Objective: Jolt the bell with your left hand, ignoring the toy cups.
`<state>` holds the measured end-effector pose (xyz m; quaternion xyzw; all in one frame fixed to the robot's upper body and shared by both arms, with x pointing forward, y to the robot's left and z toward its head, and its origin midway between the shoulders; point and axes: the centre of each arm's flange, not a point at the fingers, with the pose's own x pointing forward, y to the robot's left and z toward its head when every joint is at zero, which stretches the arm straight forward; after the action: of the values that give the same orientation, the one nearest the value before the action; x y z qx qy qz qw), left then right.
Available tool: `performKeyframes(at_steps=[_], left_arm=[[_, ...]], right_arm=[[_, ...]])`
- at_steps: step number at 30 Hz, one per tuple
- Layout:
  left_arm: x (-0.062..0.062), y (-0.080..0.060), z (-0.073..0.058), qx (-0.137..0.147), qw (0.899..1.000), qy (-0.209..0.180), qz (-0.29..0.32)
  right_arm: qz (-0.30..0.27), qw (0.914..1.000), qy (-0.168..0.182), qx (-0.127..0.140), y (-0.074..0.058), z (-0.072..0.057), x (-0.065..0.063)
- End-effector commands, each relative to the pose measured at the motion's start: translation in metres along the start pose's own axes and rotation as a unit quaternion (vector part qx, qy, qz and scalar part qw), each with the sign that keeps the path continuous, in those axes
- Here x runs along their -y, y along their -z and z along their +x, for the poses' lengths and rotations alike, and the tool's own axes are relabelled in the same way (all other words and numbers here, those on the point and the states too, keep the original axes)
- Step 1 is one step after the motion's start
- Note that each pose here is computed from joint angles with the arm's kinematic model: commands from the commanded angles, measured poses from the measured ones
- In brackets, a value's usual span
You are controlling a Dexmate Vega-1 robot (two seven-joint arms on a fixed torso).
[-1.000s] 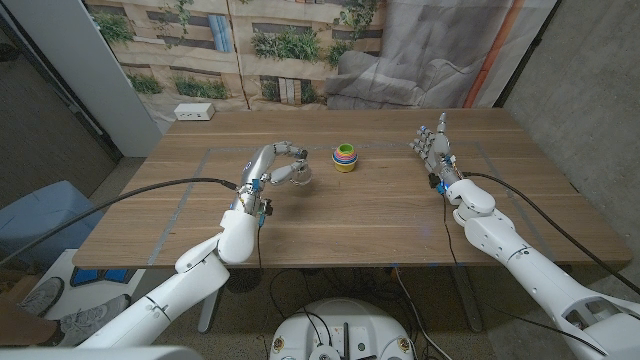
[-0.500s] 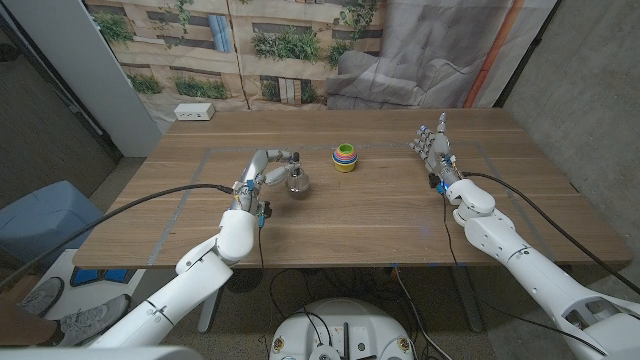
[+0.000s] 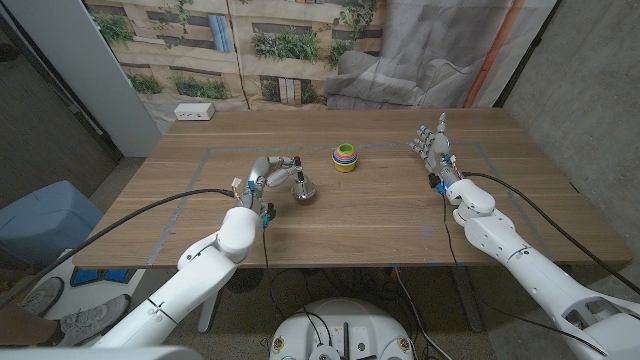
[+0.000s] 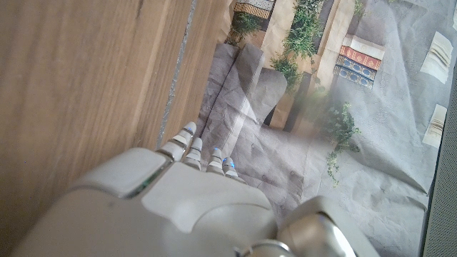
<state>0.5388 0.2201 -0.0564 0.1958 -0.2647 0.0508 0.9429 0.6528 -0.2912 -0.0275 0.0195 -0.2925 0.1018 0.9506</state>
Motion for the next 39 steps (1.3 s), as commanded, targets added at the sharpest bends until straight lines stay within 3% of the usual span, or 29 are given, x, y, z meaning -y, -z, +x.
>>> performKeyframes(at_steps=[1, 10, 21, 26, 32, 39], left_arm=[[0.010, -0.001, 0.001, -0.043, 0.998, 0.030, -0.045], [0.016, -0.002, -0.001, -0.075, 0.993, 0.048, -0.083], [0.015, -0.009, -0.003, -0.070, 0.993, 0.046, -0.079], [0.012, -0.014, -0.002, -0.044, 0.997, 0.039, -0.056], [0.008, -0.026, -0.001, 0.030, 0.999, 0.016, 0.001], [0.008, -0.032, 0.000, 0.080, 0.996, 0.003, 0.038]], right_arm=[[0.000, 1.0000, 0.000, 0.000, 0.000, 0.000, 0.000], [0.000, 1.0000, 0.000, 0.000, 0.000, 0.000, 0.000], [0.000, 1.0000, 0.002, 0.000, 0.000, 0.000, 0.000], [0.000, 1.0000, 0.000, 0.000, 0.000, 0.000, 0.000], [0.000, 1.0000, 0.000, 0.000, 0.000, 0.000, 0.000], [0.000, 1.0000, 0.000, 0.000, 0.000, 0.000, 0.000]])
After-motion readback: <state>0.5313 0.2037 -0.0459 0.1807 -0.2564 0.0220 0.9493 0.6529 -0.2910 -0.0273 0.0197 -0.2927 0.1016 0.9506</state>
